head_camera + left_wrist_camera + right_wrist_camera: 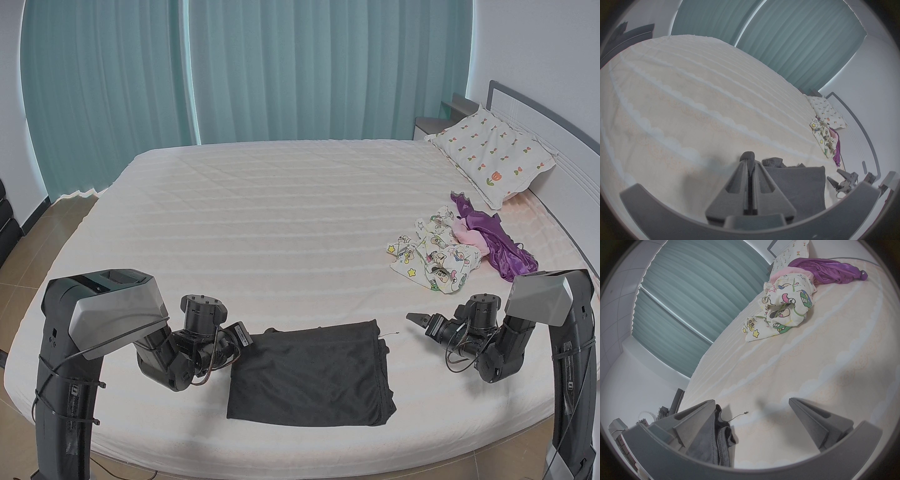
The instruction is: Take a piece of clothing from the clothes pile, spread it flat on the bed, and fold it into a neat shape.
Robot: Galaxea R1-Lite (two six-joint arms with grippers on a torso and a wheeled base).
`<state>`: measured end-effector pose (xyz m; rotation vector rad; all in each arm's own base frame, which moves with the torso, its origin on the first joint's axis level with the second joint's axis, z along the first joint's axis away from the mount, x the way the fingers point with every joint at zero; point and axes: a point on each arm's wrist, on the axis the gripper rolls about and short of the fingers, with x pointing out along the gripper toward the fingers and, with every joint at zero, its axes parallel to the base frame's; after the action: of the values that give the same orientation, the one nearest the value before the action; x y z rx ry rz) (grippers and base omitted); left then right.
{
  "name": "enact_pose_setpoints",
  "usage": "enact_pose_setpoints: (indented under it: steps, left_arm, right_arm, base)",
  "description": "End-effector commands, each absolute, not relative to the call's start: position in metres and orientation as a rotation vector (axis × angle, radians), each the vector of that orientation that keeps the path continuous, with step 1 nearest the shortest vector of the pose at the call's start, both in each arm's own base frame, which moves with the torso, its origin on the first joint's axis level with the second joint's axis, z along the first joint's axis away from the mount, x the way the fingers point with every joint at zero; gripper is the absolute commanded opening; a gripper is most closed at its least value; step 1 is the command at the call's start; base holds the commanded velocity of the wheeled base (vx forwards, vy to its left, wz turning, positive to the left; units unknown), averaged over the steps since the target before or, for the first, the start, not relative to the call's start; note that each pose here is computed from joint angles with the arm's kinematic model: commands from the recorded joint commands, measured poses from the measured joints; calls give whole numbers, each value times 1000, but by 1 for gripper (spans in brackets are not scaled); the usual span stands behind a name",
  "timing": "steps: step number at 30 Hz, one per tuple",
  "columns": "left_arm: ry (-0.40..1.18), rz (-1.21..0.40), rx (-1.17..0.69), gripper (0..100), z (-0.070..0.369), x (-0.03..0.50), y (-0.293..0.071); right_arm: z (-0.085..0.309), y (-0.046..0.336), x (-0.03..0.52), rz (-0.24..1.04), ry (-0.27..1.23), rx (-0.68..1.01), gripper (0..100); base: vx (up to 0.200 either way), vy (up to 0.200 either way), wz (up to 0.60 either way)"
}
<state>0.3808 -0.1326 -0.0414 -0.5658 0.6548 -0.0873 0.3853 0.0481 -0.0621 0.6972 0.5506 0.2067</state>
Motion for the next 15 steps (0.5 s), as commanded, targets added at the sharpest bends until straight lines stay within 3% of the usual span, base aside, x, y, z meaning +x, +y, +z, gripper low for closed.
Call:
enact_pose_setpoints:
  steps: [1,10,11,15]
  left_arm:
    - [635,-81,-580,0,-40,386,-132]
    - [630,-65,-601,0,-43,391,-131]
    - [629,-67,-603,100,-43,392,-131]
    - [631,-66,-603,100,-44,392,-131]
  right_arm:
    - [-63,49,385,209,554,696,100]
    - [-62,55,384,223,556,693,100]
    - [-61,57,384,228,556,691,100]
    - [-55,71,376,269,561,679,100]
  base:
    - [0,0,0]
    - [0,0,0]
    - [0,0,0]
    - [0,0,0]
